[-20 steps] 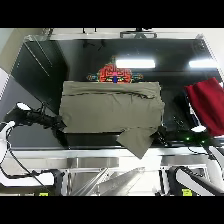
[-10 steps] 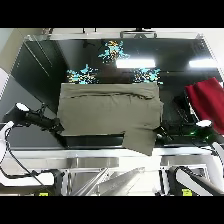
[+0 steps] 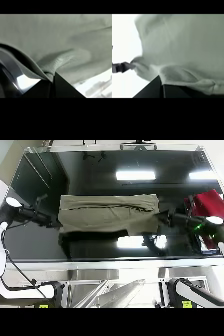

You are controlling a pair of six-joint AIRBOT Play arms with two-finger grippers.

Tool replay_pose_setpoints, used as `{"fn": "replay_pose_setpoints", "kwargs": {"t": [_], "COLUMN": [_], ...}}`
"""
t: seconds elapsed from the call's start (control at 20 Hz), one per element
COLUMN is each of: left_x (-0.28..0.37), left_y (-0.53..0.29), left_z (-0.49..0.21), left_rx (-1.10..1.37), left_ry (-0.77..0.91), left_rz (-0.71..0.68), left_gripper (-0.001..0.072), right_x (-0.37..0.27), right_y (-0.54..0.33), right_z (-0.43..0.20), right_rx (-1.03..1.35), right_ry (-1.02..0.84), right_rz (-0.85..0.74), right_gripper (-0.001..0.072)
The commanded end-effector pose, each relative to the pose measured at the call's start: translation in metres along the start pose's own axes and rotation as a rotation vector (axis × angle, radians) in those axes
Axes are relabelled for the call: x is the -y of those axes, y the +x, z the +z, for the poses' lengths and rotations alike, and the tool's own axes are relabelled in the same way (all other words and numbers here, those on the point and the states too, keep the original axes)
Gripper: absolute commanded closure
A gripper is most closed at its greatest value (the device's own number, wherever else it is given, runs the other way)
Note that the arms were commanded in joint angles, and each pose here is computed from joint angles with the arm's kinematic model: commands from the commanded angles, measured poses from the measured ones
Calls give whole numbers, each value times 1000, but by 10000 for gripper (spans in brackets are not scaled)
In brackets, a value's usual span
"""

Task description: Fold the shirts.

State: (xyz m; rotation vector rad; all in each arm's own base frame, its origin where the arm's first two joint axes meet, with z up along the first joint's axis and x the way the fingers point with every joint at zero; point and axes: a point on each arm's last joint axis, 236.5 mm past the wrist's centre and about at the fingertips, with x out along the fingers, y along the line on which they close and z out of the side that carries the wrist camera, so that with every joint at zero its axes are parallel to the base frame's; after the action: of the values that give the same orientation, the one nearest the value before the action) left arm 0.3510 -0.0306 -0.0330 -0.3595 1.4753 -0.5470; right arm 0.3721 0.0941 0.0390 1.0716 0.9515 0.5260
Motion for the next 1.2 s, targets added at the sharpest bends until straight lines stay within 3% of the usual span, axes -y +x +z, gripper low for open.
{"fn": "replay_pose_setpoints", "kwargs": {"t": [0.0,0.25,0.6,0.65,0.7,0.75,0.8,0.85,0.9,0.95,1.0,1.05,1.15], "left_x": [2,-25,-63,-64,-64,-62,-59,-56,-53,-48,-48,-53,-69], "left_y": [-24,0,53,56,57,56,52,44,30,16,-2,-20,-50], "left_z": [53,93,130,129,128,126,126,129,134,139,144,147,149], "left_rx": [130,108,45,26,7,-12,-26,-23,-9,4,24,48,120], "left_ry": [48,38,43,38,29,30,32,40,45,64,67,58,1], "left_rz": [51,44,28,19,9,-2,-8,-7,-3,4,24,71,156], "left_gripper": [678,677,673,598,457,457,457,457,457,457,457,457,457], "right_x": [-17,16,89,93,96,100,101,97,89,80,75,76,89], "right_y": [23,77,110,110,109,107,104,99,92,82,68,54,30], "right_z": [61,117,109,107,106,107,111,118,126,138,151,163,172], "right_rx": [89,88,-6,-19,-36,-52,-62,-65,-61,-53,-44,-32,-39], "right_ry": [-71,-117,-264,-300,-331,-363,-401,-433,-451,-474,-493,-491,-399], "right_rz": [21,16,-65,-81,-101,-124,-146,-154,-157,-167,-192,-244,-321], "right_gripper": [689,689,688,687,681,630,472,409,409,361,124,7,7]}}
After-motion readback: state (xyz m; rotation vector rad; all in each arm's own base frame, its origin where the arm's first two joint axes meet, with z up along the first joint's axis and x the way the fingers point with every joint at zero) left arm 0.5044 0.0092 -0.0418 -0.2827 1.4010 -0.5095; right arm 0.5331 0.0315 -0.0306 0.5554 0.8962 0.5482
